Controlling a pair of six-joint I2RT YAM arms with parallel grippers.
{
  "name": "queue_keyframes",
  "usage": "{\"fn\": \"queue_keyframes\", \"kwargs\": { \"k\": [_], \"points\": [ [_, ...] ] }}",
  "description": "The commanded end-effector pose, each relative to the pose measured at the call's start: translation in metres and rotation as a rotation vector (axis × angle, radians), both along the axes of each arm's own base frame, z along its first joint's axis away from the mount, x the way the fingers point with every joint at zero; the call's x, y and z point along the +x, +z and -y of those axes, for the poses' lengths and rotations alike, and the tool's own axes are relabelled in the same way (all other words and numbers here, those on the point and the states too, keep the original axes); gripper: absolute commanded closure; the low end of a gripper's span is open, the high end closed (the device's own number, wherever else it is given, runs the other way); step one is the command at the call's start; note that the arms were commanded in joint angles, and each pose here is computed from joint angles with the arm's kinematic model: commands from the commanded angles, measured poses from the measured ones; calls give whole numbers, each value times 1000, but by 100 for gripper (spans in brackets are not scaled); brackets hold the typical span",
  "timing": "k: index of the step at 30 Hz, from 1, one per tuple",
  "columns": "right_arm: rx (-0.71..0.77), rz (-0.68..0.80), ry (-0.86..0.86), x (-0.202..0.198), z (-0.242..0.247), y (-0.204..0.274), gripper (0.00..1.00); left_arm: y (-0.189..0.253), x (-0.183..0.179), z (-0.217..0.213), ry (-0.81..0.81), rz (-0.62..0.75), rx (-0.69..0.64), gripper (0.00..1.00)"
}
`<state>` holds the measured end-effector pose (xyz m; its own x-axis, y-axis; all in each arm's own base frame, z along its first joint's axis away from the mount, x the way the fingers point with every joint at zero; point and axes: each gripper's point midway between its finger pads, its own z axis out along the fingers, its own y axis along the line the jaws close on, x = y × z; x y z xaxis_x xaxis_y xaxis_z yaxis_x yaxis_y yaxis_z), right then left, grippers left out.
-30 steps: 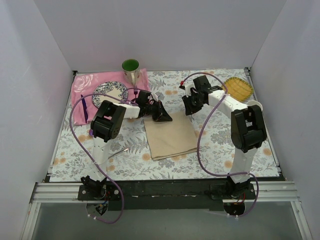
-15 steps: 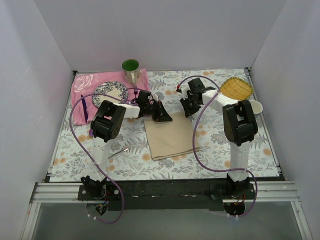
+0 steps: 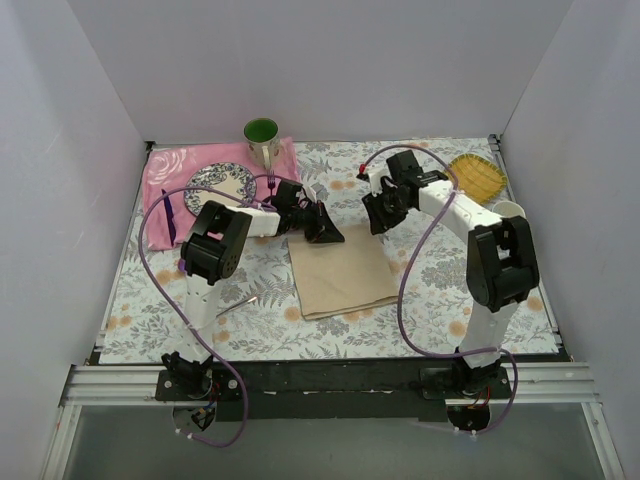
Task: Fold the napkin into a case and place the utensils inside
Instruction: Pick up the top corner of the square folded napkin from the center of the board.
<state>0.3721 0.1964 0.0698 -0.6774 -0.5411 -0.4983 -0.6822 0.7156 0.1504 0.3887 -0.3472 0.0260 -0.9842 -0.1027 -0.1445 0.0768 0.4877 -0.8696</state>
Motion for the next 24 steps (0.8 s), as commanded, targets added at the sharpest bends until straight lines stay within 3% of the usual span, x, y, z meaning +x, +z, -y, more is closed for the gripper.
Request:
{"fn": "queue_keyframes", "kwargs": {
  "k": [1,8,11,17,19,24],
  "points": [
    [150,39,86,-17,-20,56,58,52,2,-2,-28,143,-42,92],
    [296,-170,127,-75,-34,34,69,143,-25,-47,-182,414,-112,59],
    [298,-203,138,-89,-30,23,72,140,-57,-72,-377,673,37,50],
    [238,-261,154,-111,-16,-11,73,107,-155,-112,-781,1129,222,48],
    [200,-259,154,-112,-10,-22,73,93,-177,-115,-919,1277,256,52],
    [150,-269,180,-113,-2,-38,73,68,-200,-112,-1029,1415,271,61]
  ]
}}
